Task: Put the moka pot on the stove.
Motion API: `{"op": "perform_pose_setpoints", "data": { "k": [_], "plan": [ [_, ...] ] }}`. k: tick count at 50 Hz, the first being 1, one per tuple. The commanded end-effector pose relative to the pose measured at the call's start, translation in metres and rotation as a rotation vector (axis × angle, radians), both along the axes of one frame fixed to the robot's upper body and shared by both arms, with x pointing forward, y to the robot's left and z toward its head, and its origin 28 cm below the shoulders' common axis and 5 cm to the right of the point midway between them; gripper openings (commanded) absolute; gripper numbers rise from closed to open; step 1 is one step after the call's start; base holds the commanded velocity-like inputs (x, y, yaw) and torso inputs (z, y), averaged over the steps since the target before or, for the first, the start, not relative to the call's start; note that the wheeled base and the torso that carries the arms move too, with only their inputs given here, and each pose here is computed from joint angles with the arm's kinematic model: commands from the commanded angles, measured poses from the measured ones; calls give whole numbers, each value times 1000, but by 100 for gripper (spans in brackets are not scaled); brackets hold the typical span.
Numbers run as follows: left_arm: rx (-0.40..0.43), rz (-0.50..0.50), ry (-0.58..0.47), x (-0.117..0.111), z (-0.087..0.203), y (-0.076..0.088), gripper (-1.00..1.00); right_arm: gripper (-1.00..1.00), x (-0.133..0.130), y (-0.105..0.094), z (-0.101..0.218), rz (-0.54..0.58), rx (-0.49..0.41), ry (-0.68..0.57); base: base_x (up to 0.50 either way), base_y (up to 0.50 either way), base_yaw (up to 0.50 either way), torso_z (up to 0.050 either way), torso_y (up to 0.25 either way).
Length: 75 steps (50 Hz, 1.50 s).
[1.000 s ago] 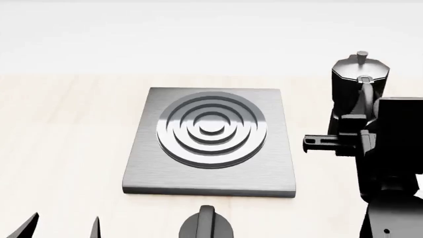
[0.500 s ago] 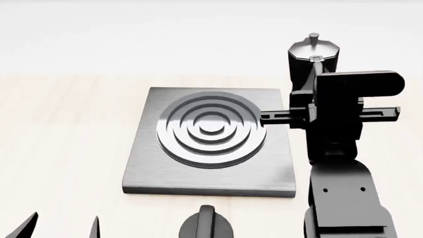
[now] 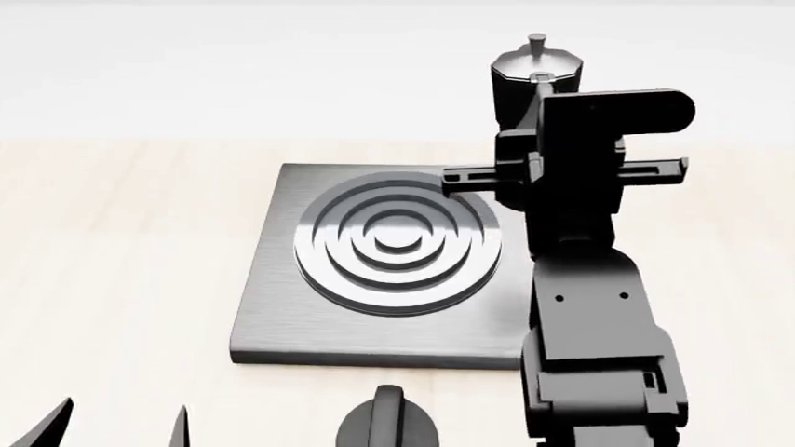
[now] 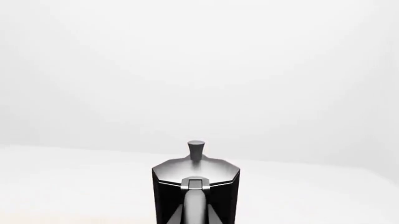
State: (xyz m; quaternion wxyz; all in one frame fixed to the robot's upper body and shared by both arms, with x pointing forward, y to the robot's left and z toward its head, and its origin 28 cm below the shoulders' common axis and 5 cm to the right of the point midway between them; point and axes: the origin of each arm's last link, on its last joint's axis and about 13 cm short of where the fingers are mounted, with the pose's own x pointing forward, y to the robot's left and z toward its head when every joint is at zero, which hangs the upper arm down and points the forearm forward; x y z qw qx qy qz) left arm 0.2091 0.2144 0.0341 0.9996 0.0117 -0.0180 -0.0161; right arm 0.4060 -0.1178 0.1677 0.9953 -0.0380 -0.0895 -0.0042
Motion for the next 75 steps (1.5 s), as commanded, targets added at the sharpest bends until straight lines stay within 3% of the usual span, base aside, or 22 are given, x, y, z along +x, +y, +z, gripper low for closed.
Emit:
{"op": "perform_pose_setpoints", "data": {
  "k": [1, 23, 59, 75],
  "plan": [
    [-1, 0, -17, -3, 4, 0, 100, -100, 10, 16, 18, 51, -12, -56, 0, 0, 0, 0, 0],
    [1, 2, -19, -7, 4, 1, 100, -100, 28, 40, 29, 119, 17, -41, 0, 0, 0, 1, 1],
    [-1, 6, -21, -7, 5, 2, 100, -100, 20, 73, 10, 242, 27, 31, 0, 0, 0, 0, 1],
    [0, 10, -23, -8, 5, 3, 100, -100, 16, 78, -3, 267, 37, 74, 0, 0, 0, 1, 1]
  ]
}}
